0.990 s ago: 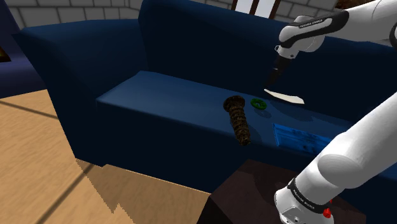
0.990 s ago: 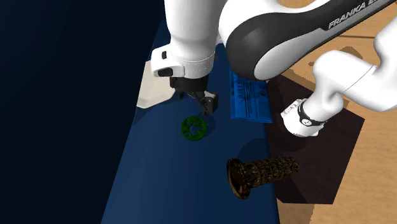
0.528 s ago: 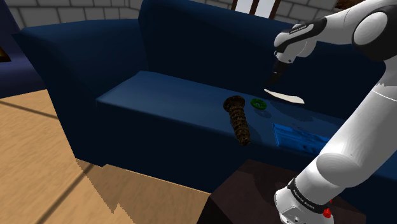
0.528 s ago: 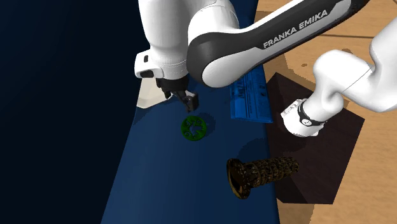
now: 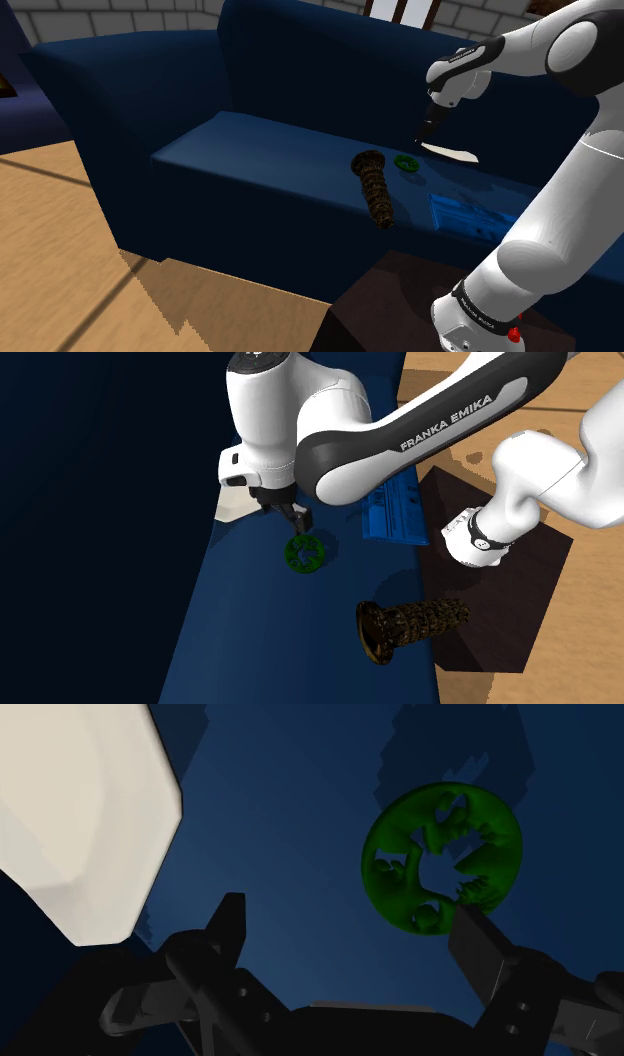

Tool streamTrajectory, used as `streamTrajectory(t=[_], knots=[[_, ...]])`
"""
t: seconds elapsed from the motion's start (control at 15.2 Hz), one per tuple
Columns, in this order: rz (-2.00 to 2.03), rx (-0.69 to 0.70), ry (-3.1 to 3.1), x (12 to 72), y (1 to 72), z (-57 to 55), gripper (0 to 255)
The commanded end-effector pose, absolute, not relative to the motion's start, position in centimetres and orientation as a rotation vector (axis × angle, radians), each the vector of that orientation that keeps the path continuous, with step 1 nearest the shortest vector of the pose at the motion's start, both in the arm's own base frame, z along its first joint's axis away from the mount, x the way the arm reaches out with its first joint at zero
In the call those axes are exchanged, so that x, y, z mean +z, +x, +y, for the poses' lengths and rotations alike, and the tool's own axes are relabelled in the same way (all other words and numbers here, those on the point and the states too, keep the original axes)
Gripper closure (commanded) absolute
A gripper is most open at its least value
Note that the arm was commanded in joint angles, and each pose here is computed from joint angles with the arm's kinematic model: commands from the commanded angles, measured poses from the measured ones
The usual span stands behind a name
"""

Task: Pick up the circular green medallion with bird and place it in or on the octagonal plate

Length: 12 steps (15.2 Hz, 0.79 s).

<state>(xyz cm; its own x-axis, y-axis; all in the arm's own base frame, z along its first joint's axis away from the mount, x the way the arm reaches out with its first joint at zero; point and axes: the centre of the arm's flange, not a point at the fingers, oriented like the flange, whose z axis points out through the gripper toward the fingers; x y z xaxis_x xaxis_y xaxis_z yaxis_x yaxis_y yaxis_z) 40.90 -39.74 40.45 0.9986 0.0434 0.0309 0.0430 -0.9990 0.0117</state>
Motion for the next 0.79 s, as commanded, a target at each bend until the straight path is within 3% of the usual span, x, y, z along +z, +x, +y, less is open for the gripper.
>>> streamTrajectory(t=[0.0, 0.2, 0.26, 0.73], knots=[[0.068, 0.049, 3.129, 40.41, 40.92, -39.75, 0], [0.068, 0.049, 3.129, 40.41, 40.92, -39.75, 0], [0.068, 0.049, 3.129, 40.41, 40.92, -39.75, 255], [0.068, 0.049, 3.129, 40.41, 40.92, -39.75, 255]])
